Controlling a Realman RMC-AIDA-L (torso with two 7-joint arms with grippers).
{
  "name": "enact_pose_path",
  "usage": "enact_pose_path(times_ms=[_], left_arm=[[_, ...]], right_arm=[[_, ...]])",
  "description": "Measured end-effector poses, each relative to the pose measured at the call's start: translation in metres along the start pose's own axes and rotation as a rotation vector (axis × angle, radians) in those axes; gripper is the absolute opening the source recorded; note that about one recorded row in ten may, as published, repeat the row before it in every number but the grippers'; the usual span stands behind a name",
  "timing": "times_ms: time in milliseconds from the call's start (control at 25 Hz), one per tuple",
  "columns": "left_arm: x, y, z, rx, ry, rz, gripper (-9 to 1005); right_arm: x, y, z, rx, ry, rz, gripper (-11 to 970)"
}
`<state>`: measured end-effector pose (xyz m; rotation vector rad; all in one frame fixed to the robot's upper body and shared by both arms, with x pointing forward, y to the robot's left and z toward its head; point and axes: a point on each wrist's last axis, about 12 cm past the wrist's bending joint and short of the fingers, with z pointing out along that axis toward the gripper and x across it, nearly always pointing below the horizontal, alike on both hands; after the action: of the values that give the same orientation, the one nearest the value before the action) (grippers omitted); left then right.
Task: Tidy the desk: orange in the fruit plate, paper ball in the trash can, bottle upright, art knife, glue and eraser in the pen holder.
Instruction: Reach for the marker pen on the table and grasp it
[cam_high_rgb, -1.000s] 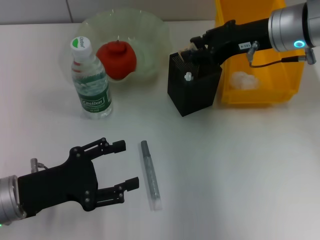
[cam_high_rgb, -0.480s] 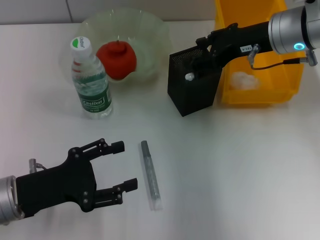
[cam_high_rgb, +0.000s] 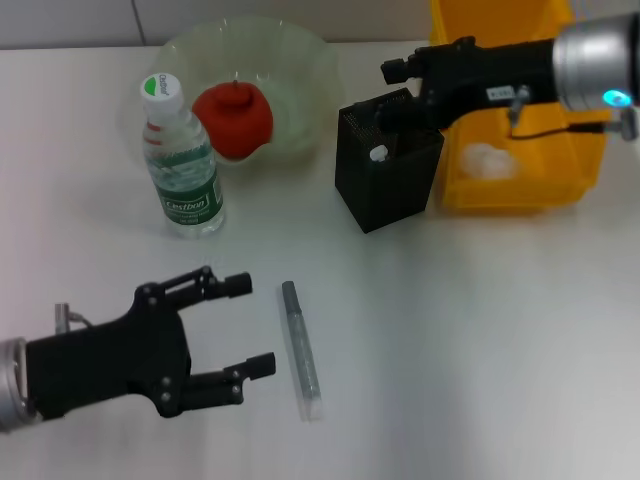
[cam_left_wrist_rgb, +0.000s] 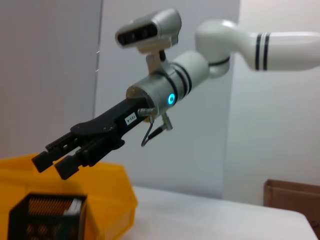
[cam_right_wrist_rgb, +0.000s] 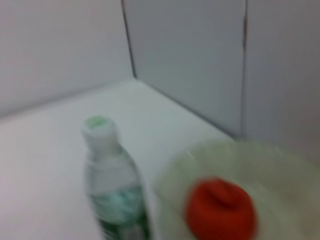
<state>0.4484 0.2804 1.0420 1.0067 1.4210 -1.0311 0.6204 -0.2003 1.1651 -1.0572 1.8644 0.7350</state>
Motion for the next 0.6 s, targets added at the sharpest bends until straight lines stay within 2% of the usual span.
enact_pose_path(times_ms=[40,80,160,200,240,280,360,400,440,480,520,600], left_arm=[[-0.009,0.005,0.000,0.030,-0.016,0.040,818],[-0.009,0.005,0.000,0.030,-0.016,0.040,818],[-0.021,0.013,0.002,0.068,-0.022,0.088,818],[-0.028,0.018,0.004,0.094,-0.017,0.111,818],[-0.043,0.030,0.010,0.156,0.017,0.149,818],[-0.043,0.030,0.010,0.156,0.017,0.149,818],[-0.061,0.043,0.020,0.239,0.081,0.203,817],[-0.065,0.046,0.022,0.259,0.100,0.215,816],[-0.079,0.055,0.035,0.335,0.167,0.287,816],[-0.079,0.055,0.035,0.335,0.167,0.287,816],[-0.092,0.061,0.048,0.408,0.234,0.364,816],[-0.098,0.064,0.055,0.445,0.269,0.404,816]], right_arm=[[0.007,0.007,-0.013,-0.068,-0.065,-0.006,723],[0.007,0.007,-0.013,-0.068,-0.065,-0.006,722],[0.018,0.009,-0.026,-0.105,-0.099,0.001,722],[0.027,0.011,-0.035,-0.121,-0.118,0.014,722],[0.044,0.012,-0.047,-0.134,-0.137,0.029,722],[0.044,0.012,-0.047,-0.134,-0.137,0.029,721],[0.064,0.015,-0.060,-0.152,-0.153,0.039,721],[0.074,0.016,-0.067,-0.154,-0.164,0.045,721],[0.090,0.019,-0.078,-0.172,-0.175,0.053,720],[0.090,0.019,-0.078,-0.172,-0.175,0.053,720],[0.098,0.021,-0.083,-0.187,-0.177,0.057,720],[0.111,0.026,-0.092,-0.228,-0.166,0.056,720]])
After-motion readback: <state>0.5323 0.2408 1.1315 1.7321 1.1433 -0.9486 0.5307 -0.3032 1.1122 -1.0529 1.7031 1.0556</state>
